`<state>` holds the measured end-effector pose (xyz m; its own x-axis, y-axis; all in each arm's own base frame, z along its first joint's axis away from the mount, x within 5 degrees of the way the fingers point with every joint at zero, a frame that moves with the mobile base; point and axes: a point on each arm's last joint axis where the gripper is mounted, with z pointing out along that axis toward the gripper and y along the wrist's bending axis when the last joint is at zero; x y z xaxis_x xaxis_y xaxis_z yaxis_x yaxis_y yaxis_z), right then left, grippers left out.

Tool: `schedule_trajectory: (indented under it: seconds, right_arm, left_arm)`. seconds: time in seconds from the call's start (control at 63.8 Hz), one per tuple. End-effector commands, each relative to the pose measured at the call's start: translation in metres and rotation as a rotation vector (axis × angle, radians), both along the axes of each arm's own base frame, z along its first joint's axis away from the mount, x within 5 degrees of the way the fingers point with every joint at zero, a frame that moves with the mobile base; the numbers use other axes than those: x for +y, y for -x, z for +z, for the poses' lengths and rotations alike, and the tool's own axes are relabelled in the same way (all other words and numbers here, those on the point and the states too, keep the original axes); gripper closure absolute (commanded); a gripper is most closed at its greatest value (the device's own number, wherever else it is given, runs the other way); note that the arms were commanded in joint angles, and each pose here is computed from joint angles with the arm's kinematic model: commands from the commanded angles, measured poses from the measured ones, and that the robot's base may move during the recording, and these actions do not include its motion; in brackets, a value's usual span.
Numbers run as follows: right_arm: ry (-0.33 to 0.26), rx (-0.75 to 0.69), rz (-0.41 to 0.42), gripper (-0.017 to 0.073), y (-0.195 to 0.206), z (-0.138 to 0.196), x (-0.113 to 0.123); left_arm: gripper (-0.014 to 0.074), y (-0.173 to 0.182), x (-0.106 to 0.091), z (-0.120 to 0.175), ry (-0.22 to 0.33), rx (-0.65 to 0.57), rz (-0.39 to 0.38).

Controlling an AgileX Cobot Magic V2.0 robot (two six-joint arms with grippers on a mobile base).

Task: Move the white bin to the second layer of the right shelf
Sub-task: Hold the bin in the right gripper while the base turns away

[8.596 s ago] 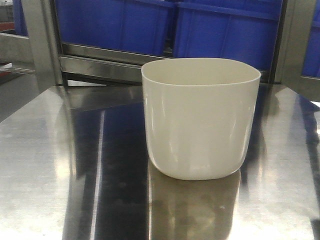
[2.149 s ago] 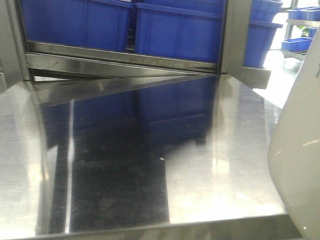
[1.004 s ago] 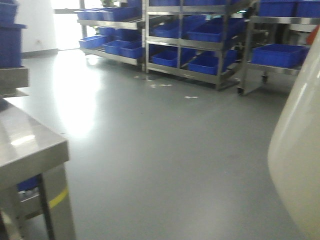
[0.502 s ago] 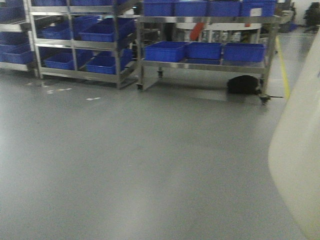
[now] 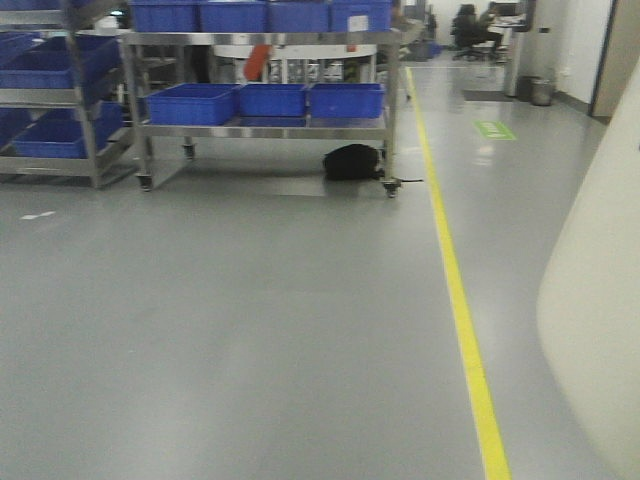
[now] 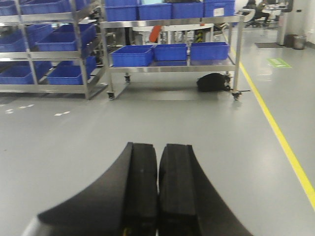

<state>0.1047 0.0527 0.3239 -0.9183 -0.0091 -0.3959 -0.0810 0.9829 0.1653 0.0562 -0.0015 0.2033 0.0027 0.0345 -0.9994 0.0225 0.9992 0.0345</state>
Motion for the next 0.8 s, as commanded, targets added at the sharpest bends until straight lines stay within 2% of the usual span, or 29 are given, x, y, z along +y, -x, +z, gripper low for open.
schedule_trajectory:
  seconds: [0.0,0.784]
  right_arm:
    - [-0.014,-0.036,-0.006,0.0501,-0.0011,0.0085,-0.0005]
    - [-0.014,-0.037,-0.006,0.0501,-0.0012,0.0085,-0.0005]
  left_arm:
    - [0.0509,-0.0002,0.0003,-0.0039,0.01,-0.063,0.002]
    - [0.0509,-0.0002,0.0003,-0.0039,0.01,-0.063,0.002]
